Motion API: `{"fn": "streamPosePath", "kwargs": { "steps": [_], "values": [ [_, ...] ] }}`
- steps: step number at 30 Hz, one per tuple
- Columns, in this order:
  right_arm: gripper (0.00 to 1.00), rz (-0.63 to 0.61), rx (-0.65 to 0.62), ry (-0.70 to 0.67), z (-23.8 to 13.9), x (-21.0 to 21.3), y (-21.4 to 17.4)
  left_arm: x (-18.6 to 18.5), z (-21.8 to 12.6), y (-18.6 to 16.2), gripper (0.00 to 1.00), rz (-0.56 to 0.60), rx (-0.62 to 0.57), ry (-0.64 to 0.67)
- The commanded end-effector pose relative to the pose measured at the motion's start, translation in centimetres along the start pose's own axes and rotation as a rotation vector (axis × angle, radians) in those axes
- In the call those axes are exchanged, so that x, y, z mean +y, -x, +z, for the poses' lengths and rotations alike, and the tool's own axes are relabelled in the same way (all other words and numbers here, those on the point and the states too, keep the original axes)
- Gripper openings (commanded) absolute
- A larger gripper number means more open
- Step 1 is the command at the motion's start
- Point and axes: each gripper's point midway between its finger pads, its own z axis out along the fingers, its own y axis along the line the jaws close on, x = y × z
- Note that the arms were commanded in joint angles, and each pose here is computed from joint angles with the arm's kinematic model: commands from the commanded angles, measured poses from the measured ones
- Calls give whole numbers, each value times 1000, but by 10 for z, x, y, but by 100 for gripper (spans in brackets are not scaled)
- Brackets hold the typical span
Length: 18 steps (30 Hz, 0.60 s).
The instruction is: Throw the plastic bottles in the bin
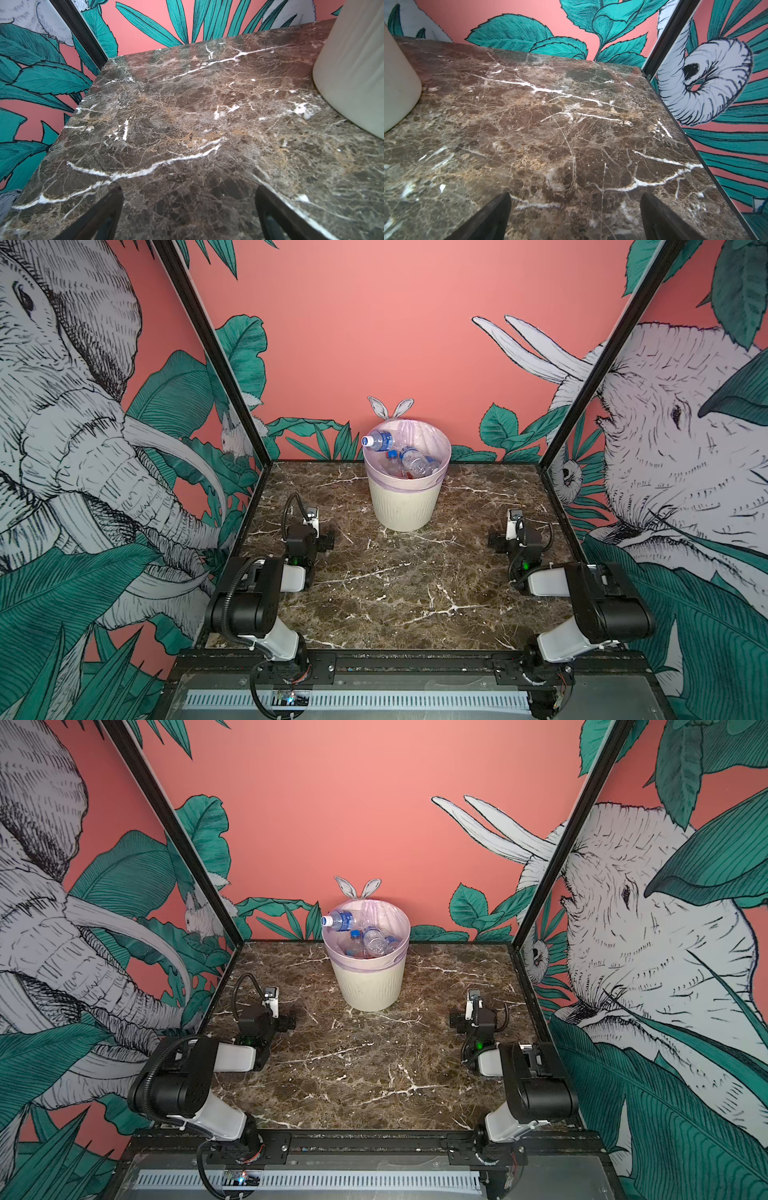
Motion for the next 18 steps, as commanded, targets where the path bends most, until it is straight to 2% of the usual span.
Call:
{"fn": "streamPosePath", "kwargs": {
  "steps": [1,18],
  "values": [
    [99,17,-26,-27,2,-6,9,3,0,15,100,6,-40,1],
    [99,17,-28,-28,2,-6,10,3,0,15,100,4,-38,-1]
  ]
}}
